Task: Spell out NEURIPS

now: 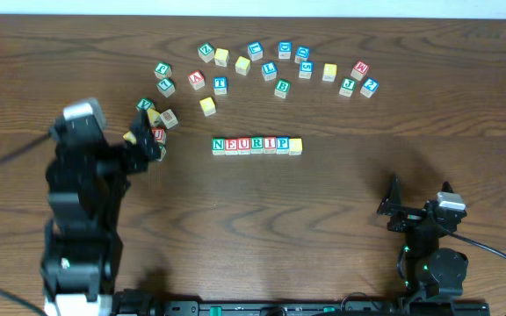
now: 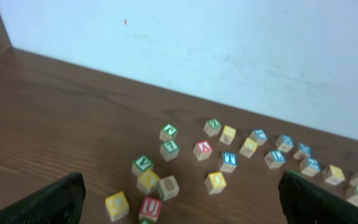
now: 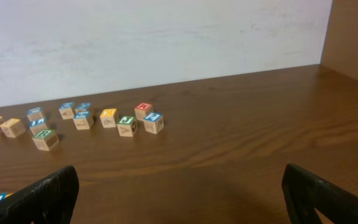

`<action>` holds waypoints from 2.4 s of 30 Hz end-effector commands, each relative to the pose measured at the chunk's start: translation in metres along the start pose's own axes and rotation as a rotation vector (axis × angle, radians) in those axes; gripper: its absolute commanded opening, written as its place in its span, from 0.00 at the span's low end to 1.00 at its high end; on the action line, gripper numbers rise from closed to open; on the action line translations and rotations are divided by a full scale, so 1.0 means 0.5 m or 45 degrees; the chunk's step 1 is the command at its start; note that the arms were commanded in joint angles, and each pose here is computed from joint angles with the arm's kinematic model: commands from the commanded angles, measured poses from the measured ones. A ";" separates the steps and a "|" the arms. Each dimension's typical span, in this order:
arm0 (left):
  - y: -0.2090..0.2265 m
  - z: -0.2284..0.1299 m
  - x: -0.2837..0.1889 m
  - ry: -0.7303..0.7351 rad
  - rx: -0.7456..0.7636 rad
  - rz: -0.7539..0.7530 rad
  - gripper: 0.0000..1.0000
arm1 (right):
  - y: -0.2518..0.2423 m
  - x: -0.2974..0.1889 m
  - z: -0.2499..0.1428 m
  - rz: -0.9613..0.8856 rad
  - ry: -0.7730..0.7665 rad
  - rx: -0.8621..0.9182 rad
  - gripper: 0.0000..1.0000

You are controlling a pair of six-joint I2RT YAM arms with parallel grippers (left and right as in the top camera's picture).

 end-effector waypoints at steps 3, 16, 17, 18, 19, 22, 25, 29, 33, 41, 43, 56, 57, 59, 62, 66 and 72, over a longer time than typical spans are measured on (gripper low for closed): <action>0.051 -0.069 -0.022 -0.096 0.018 0.037 0.98 | -0.003 0.000 -0.001 -0.007 -0.003 -0.007 0.99; 0.112 -0.201 -0.049 -0.230 0.116 0.040 0.98 | -0.003 0.000 -0.001 -0.007 -0.003 -0.007 0.99; 0.114 -0.206 -0.050 -0.242 0.125 0.038 0.98 | -0.003 0.000 -0.001 -0.007 -0.003 -0.007 0.99; 0.115 -0.211 -0.051 -0.253 0.127 0.035 0.98 | -0.003 0.000 -0.001 -0.007 -0.003 -0.007 0.99; 0.116 -0.214 -0.052 -0.265 0.136 0.033 0.98 | -0.003 0.000 -0.001 -0.007 -0.003 -0.007 0.99; 0.120 -0.225 -0.053 -0.284 0.150 0.029 0.98 | -0.003 0.000 -0.002 -0.007 -0.002 -0.007 0.99; 0.125 -0.240 -0.048 -0.276 0.164 0.033 0.98 | -0.003 0.000 -0.001 -0.007 -0.003 -0.007 0.99; 0.135 -0.269 -0.039 -0.233 0.170 0.044 0.98 | -0.003 0.000 -0.001 -0.007 -0.003 -0.007 0.99; 0.138 -0.279 -0.038 -0.209 0.177 0.051 0.97 | -0.003 0.000 -0.001 -0.007 -0.003 -0.007 0.99; 0.138 -0.291 -0.037 -0.175 0.182 0.046 0.98 | -0.003 0.000 -0.002 -0.007 -0.002 -0.007 0.99; 0.138 -0.291 -0.036 -0.174 0.182 0.046 0.98 | -0.003 0.000 -0.001 -0.007 -0.003 -0.007 0.99; 0.138 -0.292 -0.036 -0.171 0.182 0.047 0.98 | -0.003 0.000 -0.001 -0.007 -0.003 -0.007 0.99; 0.138 -0.292 -0.036 -0.171 0.182 0.047 0.98 | -0.003 0.000 -0.001 -0.007 -0.003 -0.007 0.99; 0.138 -0.292 -0.036 -0.171 0.182 0.047 0.98 | -0.003 0.000 -0.001 -0.007 -0.003 -0.007 0.99; 0.138 -0.292 -0.036 -0.171 0.182 0.047 0.98 | -0.003 0.000 -0.001 -0.007 -0.003 -0.007 0.99; 0.138 -0.292 -0.036 -0.171 0.182 0.047 0.97 | -0.003 0.000 -0.001 -0.007 -0.003 -0.007 0.99; 0.138 -0.292 -0.036 -0.171 0.182 0.047 0.98 | -0.003 0.000 -0.001 -0.007 -0.003 -0.007 0.99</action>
Point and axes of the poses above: each gripper's point midway between its finger pads, its own x axis out along the fingers, its own y axis along the line the jaws close on, z = x × y, the point moved 1 cm from there along -x, back along the fingers, and after that the axes turned 4 degrees about -x, right-handed, at the moved point
